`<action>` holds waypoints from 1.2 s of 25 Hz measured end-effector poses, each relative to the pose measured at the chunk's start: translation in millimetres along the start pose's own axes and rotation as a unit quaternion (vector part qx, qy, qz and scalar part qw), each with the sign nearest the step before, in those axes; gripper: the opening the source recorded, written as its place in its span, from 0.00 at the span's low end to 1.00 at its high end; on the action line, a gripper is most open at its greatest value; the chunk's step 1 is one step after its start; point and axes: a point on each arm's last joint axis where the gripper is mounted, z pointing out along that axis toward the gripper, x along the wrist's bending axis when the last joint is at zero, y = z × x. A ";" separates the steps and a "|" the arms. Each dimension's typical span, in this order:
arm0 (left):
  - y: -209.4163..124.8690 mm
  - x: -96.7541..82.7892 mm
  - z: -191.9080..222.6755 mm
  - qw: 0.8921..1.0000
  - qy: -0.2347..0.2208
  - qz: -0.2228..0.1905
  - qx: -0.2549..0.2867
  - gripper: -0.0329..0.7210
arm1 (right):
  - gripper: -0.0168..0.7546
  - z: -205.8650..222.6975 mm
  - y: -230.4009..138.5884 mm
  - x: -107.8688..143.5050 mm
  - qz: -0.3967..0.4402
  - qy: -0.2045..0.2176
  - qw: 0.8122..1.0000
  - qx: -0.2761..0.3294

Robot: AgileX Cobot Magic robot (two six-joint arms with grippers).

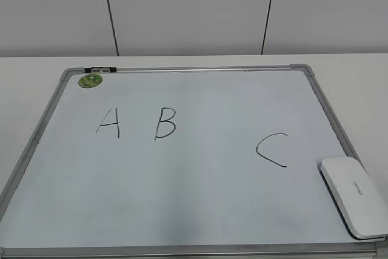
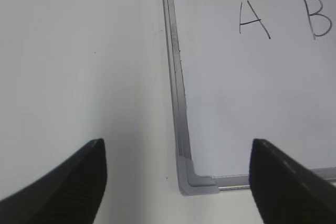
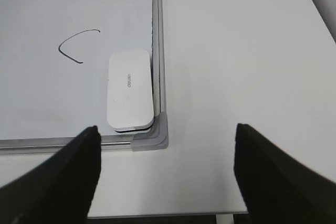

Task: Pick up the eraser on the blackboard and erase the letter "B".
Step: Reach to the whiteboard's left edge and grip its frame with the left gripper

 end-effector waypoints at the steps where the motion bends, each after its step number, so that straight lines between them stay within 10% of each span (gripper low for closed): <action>1: 7.8 0.4 7.6 1.000 -0.002 -0.003 0.006 0.87 | 0.78 0.0 0.0 0.0 0.000 0.000 1.000 0.000; 17: 105.3 11.6 190.2 0.975 -0.024 -0.020 0.218 0.83 | 0.78 0.0 0.0 0.0 0.000 0.000 1.000 0.000; 30: 104.4 17.4 322.9 0.948 -0.043 -0.017 0.314 0.67 | 0.78 0.0 0.0 0.0 0.000 0.000 1.000 0.000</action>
